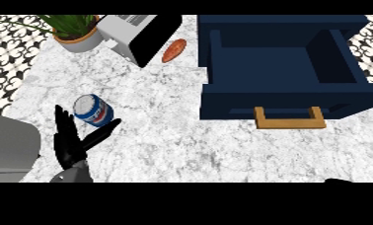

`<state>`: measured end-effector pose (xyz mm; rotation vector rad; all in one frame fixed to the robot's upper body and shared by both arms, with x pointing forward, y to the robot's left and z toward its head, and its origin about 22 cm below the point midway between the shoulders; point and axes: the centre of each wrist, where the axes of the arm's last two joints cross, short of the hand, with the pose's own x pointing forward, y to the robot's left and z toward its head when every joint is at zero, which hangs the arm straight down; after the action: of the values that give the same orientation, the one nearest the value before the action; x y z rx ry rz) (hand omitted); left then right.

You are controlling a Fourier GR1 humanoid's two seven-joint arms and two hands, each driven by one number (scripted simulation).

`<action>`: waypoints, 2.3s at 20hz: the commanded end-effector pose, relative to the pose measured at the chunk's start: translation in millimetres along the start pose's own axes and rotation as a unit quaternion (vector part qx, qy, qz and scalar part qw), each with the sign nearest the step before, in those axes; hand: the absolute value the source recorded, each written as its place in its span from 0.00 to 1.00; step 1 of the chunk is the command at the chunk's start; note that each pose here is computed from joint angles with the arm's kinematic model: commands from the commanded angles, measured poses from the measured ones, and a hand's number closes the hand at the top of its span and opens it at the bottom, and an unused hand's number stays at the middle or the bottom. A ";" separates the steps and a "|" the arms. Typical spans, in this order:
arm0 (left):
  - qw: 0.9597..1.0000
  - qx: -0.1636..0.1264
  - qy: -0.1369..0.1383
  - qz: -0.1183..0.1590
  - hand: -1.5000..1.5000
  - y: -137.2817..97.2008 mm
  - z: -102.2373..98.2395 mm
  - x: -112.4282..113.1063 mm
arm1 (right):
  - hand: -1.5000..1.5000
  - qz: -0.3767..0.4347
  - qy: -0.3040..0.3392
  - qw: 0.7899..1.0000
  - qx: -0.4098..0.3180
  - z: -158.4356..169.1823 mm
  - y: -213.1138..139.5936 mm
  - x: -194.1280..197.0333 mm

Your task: Pick up the can, place it into the drawer and close the drawer

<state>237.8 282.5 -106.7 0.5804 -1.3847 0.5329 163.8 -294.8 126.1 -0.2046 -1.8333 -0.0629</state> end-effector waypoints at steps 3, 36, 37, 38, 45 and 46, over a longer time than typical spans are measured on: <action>1.000 0.005 0.012 0.016 0.00 4.5 -4.2 -25.8 | 0.00 0.004 0.000 1.000 0.006 4.5 2.2 19.2; 0.951 -0.299 -0.045 0.060 1.00 -96.1 -35.3 7.0 | 0.00 0.013 -0.014 1.000 0.002 -21.5 -1.3 4.4; 0.945 -0.319 -0.053 0.048 1.00 -107.5 -33.2 12.2 | 0.00 0.013 -0.020 1.000 0.000 -10.9 -2.1 4.3; 0.943 -0.322 -0.047 0.064 1.00 -107.2 -34.9 14.1 | 0.00 0.024 -0.020 1.000 -0.004 -26.2 -7.1 15.9; 0.925 -0.368 -0.057 0.081 1.00 -147.5 -29.3 50.0 | 0.00 0.020 -0.028 0.999 -0.014 -10.5 -6.7 22.0; 0.922 -0.372 -0.062 0.085 1.00 -150.6 -30.3 60.3 | 0.00 0.023 -0.018 0.999 -0.029 -4.3 -1.1 15.9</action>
<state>353.3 204.5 -82.0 -0.0783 -1.6212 0.1159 169.1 -297.8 147.9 -0.2635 -1.8697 -0.0620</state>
